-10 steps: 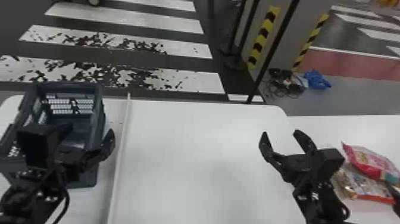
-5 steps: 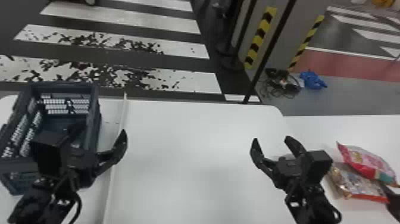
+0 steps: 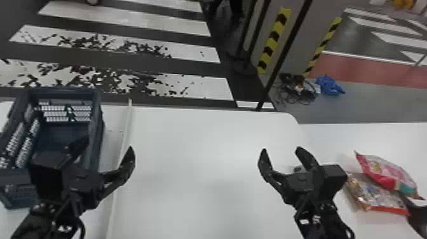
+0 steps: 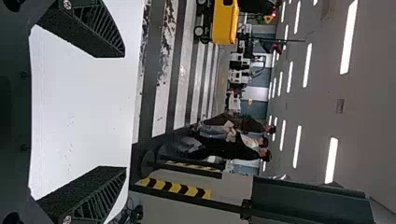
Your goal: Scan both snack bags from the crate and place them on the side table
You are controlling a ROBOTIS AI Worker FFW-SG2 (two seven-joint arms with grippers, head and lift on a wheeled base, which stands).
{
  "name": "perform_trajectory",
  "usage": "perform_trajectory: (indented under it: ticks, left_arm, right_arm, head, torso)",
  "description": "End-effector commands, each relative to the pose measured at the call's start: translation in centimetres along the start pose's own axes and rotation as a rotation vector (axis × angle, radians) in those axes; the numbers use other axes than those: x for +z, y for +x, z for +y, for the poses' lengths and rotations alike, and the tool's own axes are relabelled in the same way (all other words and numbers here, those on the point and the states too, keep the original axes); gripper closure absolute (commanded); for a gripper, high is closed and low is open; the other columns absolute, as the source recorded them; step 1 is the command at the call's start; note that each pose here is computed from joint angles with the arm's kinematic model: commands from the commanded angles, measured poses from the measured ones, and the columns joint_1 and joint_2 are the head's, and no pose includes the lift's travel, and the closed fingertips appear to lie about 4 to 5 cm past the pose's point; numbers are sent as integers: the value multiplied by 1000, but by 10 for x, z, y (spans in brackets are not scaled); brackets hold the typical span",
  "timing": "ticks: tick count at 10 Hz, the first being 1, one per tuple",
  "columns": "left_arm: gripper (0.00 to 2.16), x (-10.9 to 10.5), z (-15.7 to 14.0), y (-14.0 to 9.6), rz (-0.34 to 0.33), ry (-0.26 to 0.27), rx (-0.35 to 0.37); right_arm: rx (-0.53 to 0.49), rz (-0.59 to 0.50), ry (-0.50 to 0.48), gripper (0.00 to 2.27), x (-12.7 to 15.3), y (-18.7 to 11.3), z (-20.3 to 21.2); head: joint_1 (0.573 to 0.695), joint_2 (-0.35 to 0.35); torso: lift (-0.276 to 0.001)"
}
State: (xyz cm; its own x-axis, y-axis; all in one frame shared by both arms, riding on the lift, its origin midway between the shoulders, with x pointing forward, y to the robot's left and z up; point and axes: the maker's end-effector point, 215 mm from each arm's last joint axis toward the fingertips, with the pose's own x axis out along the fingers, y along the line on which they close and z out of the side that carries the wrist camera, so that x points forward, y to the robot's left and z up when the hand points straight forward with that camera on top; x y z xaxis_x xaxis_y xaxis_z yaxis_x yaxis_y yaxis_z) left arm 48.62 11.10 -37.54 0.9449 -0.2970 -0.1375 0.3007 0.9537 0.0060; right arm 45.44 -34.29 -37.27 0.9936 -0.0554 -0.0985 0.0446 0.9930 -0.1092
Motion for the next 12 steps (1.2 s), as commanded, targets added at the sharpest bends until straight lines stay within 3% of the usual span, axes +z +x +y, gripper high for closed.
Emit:
perform_trajectory:
  ticks: [1, 12]
  left_arm:
    - [90, -3, 2, -4, 7, 1, 6]
    - [90, 0, 12, 0, 6, 0, 21]
  right_arm:
    - [2, -1, 14, 63, -1, -1, 3]
    - [-4, 10, 29, 63, -8, 3, 0]
  head:
    - [695, -271]
    - [695, -259]
  torso:
    - [-98]
    - [-98]
